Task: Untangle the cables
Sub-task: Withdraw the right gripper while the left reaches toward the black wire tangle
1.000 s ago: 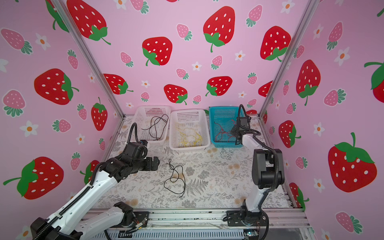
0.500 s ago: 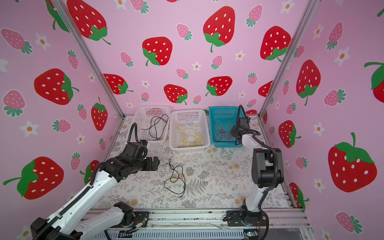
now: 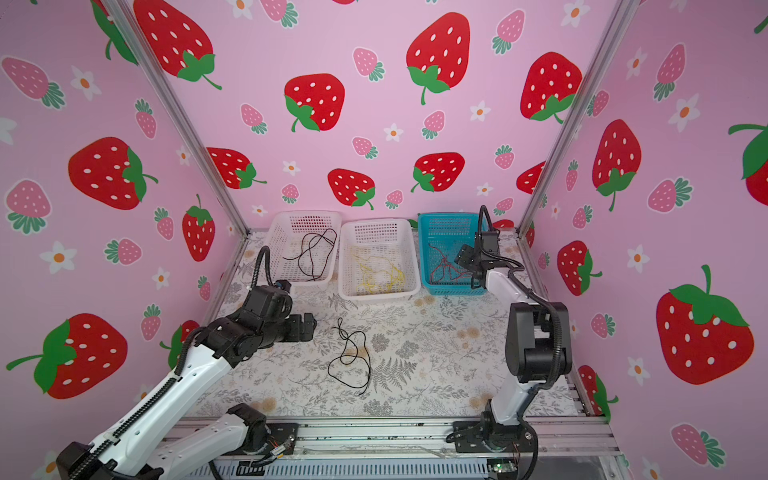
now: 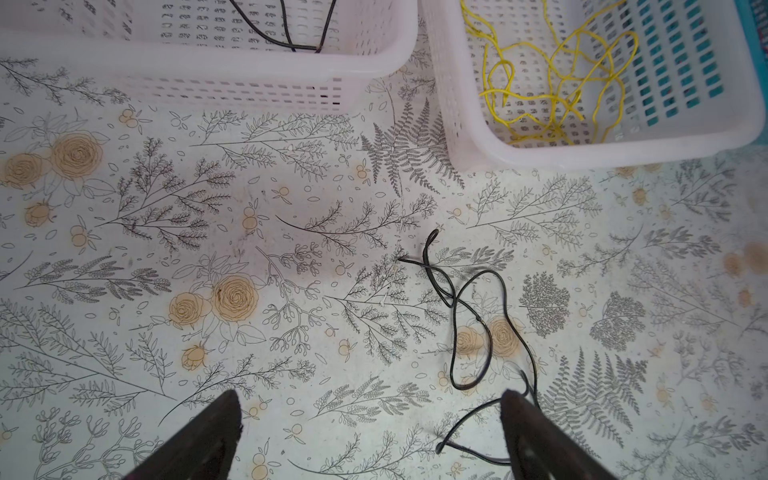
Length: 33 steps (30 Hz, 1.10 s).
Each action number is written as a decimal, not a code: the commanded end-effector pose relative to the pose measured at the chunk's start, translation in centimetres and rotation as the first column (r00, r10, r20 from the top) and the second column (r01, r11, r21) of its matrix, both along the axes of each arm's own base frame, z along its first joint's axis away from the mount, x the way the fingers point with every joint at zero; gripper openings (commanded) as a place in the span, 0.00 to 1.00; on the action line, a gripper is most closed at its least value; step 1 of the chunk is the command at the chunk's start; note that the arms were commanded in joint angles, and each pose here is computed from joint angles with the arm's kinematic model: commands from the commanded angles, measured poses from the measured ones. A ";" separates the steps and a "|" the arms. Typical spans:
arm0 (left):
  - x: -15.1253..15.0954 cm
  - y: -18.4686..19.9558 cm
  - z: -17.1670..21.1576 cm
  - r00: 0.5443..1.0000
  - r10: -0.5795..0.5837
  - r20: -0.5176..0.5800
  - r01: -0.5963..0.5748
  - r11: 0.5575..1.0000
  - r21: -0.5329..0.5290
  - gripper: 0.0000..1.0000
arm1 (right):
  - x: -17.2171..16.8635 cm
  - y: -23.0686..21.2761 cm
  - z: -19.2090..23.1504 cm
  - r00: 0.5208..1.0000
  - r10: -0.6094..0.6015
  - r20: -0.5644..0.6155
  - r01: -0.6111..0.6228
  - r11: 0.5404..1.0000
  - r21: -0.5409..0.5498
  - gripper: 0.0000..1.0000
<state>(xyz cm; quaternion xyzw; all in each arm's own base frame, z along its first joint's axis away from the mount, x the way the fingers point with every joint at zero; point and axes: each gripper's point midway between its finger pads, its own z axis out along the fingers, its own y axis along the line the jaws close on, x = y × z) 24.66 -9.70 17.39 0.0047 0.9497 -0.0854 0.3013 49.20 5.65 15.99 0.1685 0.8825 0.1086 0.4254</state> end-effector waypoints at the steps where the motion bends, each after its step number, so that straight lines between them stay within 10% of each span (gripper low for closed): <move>1: 0.2 0.1 0.8 0.999 0.046 0.009 -0.045 0.999 -0.025 0.99 | -0.5 0.3 4.6 0.991 0.027 0.134 -0.032 0.999 0.032 0.88; 3: 0.0 0.0 0.8 0.998 0.063 -0.010 -0.063 0.997 -0.044 0.99 | -1.3 0.3 5.9 0.986 0.030 0.163 -0.037 0.999 0.038 1.00; 16: -2.6 -5.5 -4.0 0.987 -0.025 -0.160 -0.028 0.948 -0.317 0.98 | -12.3 3.6 7.8 0.938 0.205 0.279 -0.225 0.973 0.041 0.99; 33: -2.4 -9.8 -8.9 0.970 -0.149 -0.194 0.118 0.980 -0.162 0.79 | -21.8 4.5 2.4 0.902 0.347 0.259 -0.350 0.936 -0.032 0.99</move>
